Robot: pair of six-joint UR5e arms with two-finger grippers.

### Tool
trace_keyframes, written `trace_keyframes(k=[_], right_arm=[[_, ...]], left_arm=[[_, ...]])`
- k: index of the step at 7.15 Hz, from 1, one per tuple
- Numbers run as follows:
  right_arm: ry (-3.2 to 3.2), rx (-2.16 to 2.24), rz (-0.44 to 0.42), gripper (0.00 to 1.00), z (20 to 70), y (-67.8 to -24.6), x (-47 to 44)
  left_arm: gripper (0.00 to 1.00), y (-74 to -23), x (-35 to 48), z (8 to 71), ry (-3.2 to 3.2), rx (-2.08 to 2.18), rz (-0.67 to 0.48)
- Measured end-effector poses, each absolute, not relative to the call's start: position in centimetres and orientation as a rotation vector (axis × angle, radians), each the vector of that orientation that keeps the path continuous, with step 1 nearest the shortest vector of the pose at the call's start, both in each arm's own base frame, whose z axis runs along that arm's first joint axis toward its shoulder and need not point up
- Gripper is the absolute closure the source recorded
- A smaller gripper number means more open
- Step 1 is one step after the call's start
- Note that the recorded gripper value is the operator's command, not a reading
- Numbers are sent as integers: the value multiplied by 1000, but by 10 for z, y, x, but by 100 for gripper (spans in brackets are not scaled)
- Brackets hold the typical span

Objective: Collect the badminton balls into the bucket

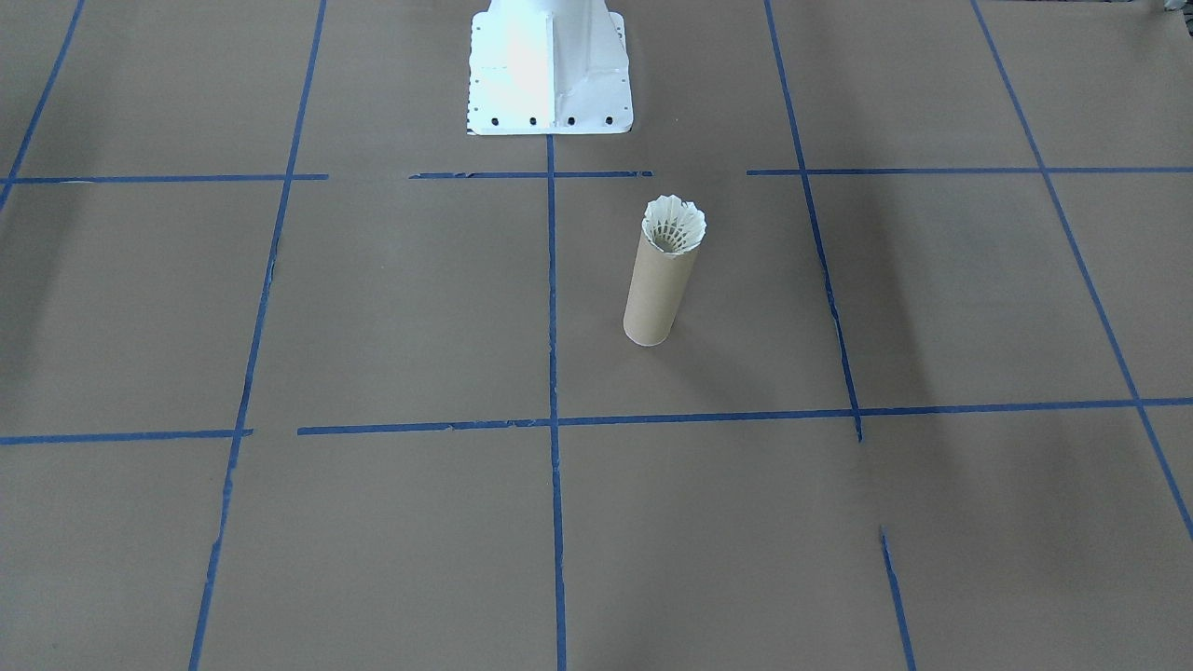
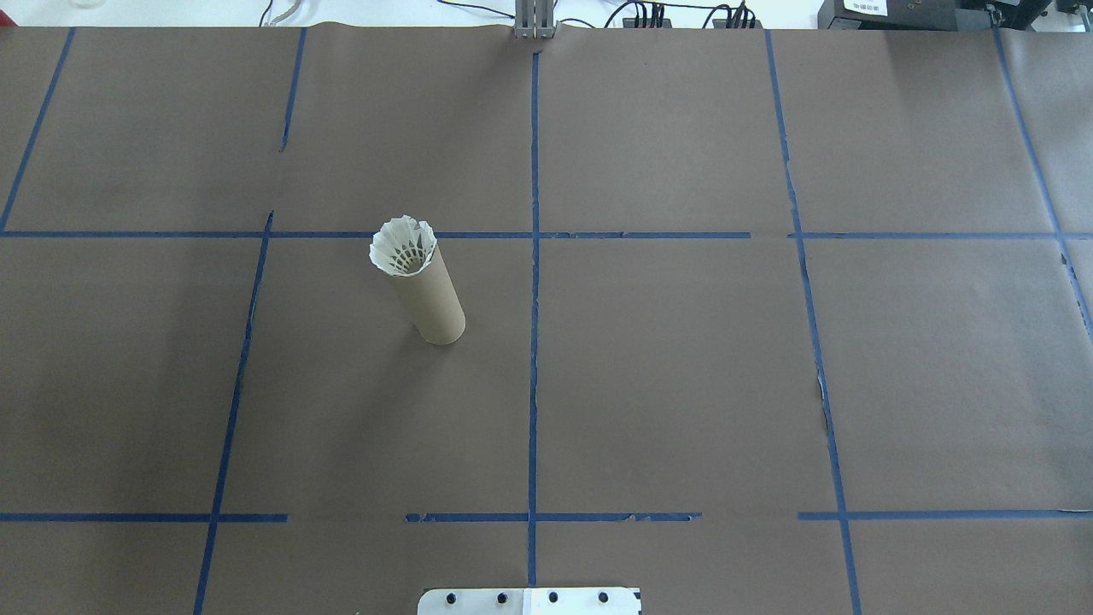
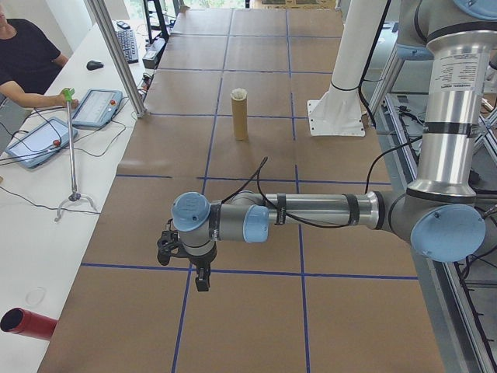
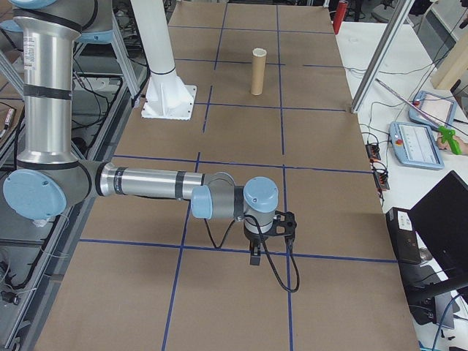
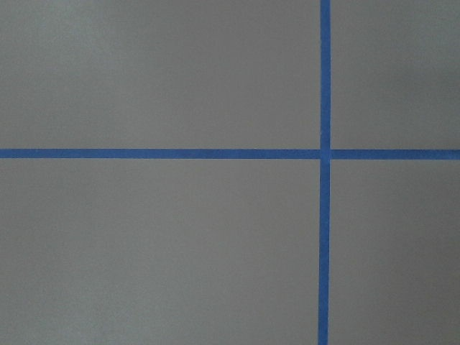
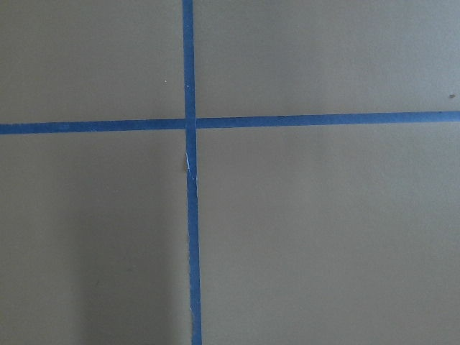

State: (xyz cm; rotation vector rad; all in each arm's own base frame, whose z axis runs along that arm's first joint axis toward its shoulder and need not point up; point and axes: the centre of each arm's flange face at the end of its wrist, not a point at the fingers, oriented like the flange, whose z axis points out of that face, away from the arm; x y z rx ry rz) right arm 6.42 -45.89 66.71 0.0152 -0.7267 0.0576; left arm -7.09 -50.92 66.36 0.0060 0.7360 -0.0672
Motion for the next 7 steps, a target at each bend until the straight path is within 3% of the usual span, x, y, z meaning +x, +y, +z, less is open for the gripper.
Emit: trace_keyframes(k=[7], right_arm=[[-727, 15, 58, 0, 667, -459, 64]], left_arm=[[0, -511, -70, 660, 737, 20, -61]])
